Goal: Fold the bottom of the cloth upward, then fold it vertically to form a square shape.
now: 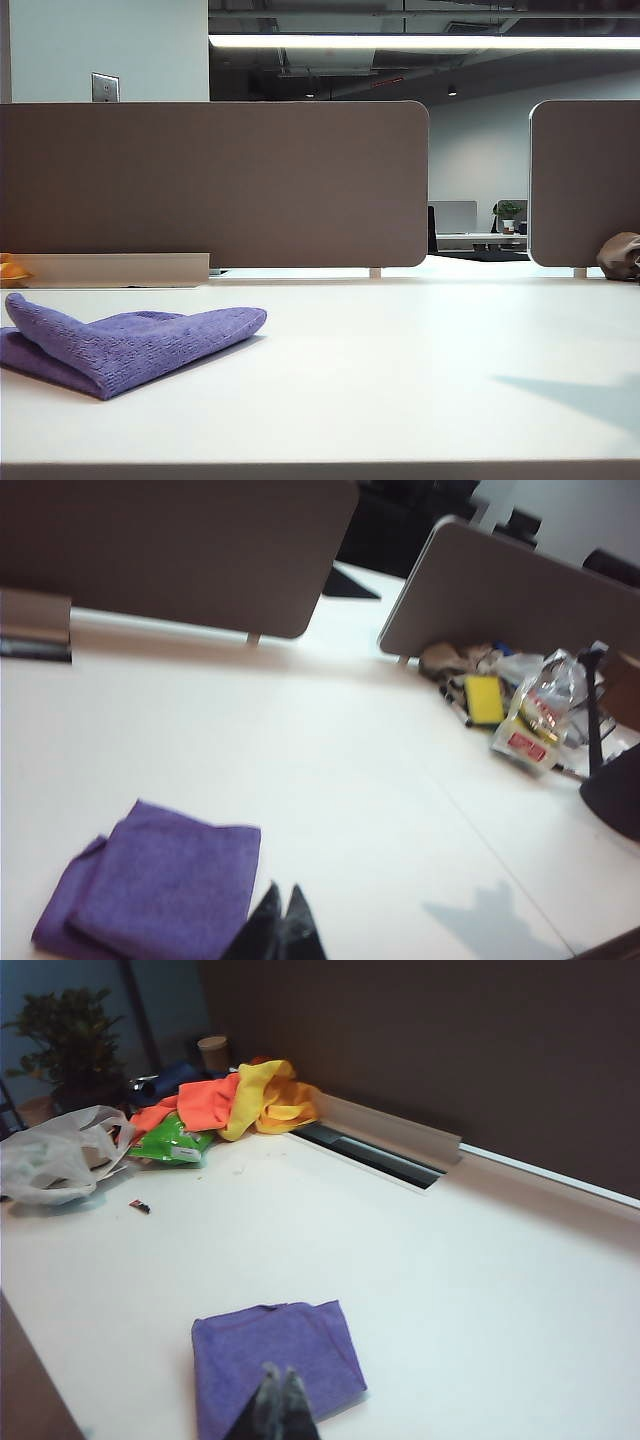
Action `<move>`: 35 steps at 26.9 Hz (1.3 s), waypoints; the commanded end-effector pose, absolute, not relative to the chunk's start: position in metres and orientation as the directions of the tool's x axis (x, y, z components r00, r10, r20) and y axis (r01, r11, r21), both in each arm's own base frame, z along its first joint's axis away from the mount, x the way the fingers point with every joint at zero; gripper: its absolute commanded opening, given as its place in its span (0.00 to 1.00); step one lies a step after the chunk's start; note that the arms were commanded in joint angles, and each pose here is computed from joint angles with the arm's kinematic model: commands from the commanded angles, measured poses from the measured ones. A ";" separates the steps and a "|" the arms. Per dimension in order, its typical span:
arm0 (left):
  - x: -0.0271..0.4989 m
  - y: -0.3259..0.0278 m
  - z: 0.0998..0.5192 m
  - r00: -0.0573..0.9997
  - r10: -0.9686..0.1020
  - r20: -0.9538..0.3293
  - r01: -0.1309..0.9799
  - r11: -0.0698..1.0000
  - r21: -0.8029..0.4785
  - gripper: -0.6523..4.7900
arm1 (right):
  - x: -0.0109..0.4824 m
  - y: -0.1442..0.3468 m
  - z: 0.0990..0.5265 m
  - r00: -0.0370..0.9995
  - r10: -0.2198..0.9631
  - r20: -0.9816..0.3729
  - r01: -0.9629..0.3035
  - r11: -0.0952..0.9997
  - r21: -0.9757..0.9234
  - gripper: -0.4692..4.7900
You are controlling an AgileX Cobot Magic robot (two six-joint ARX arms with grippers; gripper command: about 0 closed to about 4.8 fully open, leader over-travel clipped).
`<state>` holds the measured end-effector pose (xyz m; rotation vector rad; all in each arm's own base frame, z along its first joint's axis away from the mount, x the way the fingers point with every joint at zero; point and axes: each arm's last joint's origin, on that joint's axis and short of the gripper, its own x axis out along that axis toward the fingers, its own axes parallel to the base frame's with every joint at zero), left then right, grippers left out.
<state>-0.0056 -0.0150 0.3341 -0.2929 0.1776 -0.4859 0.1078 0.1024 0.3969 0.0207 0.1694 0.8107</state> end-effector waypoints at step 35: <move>0.080 -0.007 0.225 0.936 -0.292 -0.195 0.210 0.912 -0.353 0.11 | 0.108 0.098 0.223 0.738 0.652 -0.175 -0.645 0.757 0.103 0.08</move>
